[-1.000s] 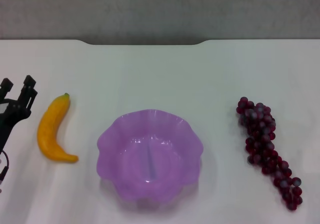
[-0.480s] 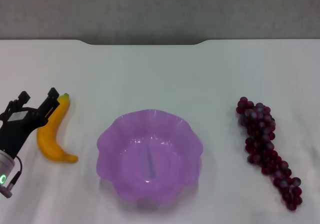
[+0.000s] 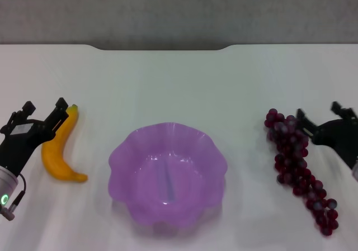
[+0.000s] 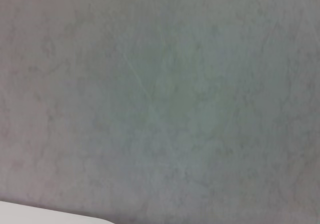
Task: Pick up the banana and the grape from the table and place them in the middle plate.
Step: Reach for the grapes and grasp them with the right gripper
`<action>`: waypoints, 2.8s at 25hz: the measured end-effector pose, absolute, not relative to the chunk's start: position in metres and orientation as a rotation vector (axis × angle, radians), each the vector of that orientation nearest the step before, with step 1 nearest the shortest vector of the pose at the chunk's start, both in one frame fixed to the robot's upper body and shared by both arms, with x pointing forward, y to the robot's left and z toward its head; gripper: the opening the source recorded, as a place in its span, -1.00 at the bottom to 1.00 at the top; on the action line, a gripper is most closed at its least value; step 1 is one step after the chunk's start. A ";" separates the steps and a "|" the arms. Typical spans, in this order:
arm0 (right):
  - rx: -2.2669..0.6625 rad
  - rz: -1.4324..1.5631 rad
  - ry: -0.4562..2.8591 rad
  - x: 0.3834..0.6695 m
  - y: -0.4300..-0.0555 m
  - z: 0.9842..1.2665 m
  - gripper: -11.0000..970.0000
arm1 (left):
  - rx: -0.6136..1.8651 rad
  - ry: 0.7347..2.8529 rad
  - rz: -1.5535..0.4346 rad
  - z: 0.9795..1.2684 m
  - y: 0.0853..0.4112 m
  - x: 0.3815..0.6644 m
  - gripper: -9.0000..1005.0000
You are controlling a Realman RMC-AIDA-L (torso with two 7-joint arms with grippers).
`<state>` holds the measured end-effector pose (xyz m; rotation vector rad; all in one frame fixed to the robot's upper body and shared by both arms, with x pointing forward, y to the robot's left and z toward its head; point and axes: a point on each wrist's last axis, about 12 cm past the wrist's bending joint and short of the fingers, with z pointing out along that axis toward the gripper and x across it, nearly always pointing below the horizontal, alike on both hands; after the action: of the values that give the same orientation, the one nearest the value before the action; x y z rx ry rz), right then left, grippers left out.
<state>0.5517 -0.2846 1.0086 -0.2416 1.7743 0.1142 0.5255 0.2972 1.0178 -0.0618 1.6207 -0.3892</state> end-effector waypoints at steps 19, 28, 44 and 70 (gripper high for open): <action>-0.261 0.129 1.918 0.531 -0.278 0.985 0.81 | -0.059 1.611 -0.394 1.019 0.296 0.526 0.78; -0.322 0.128 2.006 0.523 -0.273 0.974 0.79 | -0.058 1.605 -0.398 1.020 0.295 0.527 0.78; -0.355 0.145 2.026 0.524 -0.265 0.972 0.72 | -0.060 1.603 -0.398 1.020 0.296 0.526 0.78; -0.352 0.127 2.061 0.519 -0.270 0.967 0.38 | -0.058 1.602 -0.397 1.020 0.296 0.526 0.78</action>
<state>0.5191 -0.2702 0.9673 -0.3523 2.0609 0.1266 0.5258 0.2958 1.0202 -0.0581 1.6017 -0.3974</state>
